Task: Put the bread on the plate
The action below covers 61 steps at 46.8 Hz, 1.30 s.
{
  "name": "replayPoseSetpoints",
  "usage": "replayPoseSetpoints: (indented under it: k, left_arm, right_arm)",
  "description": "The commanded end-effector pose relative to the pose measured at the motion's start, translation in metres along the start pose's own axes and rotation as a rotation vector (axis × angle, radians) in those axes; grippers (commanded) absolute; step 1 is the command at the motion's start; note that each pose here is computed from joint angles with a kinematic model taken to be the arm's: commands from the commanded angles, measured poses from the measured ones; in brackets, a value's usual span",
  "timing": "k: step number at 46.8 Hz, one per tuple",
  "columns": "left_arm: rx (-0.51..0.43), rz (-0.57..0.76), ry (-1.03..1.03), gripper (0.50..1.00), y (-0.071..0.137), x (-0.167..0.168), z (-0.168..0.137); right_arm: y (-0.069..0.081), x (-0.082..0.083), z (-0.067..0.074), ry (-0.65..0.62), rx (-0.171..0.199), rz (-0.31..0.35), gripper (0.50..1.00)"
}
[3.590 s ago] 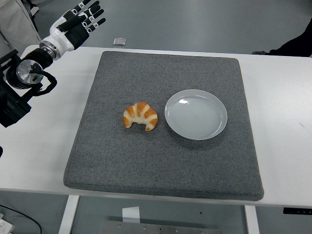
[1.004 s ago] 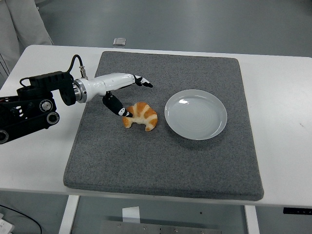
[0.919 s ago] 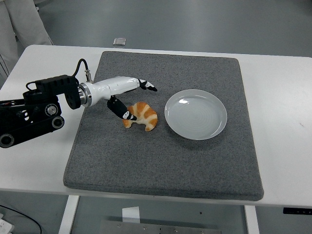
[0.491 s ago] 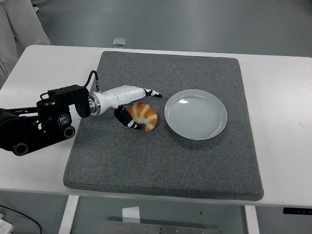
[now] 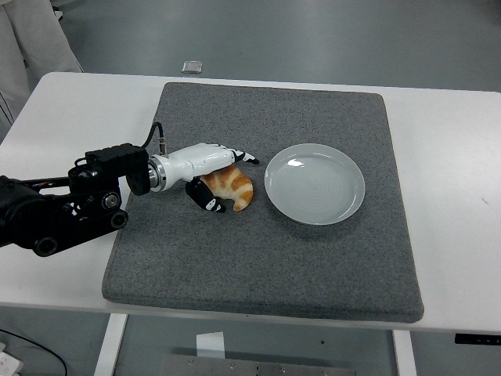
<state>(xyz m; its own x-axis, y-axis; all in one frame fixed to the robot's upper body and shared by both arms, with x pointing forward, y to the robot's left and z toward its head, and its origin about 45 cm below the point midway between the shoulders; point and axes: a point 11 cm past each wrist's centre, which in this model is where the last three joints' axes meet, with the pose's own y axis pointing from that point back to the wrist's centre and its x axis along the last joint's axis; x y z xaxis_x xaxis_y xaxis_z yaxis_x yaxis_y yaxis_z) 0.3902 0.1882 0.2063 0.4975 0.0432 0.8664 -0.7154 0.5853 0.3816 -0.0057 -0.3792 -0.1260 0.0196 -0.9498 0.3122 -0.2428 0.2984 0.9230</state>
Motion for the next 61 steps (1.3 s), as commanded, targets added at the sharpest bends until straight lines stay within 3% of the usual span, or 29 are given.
replayPoseSetpoints:
  k: [1,11,17,21,28,35,44,51,61]
  left_arm:
    - [-0.001,0.011,-0.006,0.996,-0.001,0.000,0.000]
    - [-0.008,0.012,-0.007,0.973,-0.001,0.001,0.001]
    - [-0.011,0.009,-0.007,0.838,-0.001,0.001,0.002]
    - [-0.011,0.006,-0.010,0.778,0.000,0.001,0.002]
    - [-0.010,0.001,-0.011,0.739,0.000,0.001,0.001]
    - [-0.009,0.000,-0.012,0.662,0.002,0.001,0.000]
    - [-0.018,-0.003,-0.012,0.621,0.002,0.000,0.002]
    - [-0.023,-0.020,-0.014,0.500,0.002,-0.001,0.003]
    - [-0.029,-0.034,-0.035,0.500,0.008,0.009,0.003]
  right_arm:
    - [0.000,0.000,0.000,0.000,0.000,0.000,0.932]
    - [0.000,0.000,0.000,0.000,0.000,0.000,0.932]
    - [0.000,0.000,0.000,0.000,0.000,0.000,0.932]
    - [0.000,0.000,0.000,0.000,0.000,0.000,0.932]
    - [0.000,0.000,0.000,0.000,0.000,0.000,0.932]
    - [0.000,0.000,0.000,0.000,0.000,0.000,0.932]
    - [0.000,0.000,0.000,0.000,0.000,0.000,0.932]
    - [0.000,0.000,0.000,0.000,0.000,0.000,0.932]
    - [0.000,0.000,0.000,0.000,0.000,0.000,0.932]
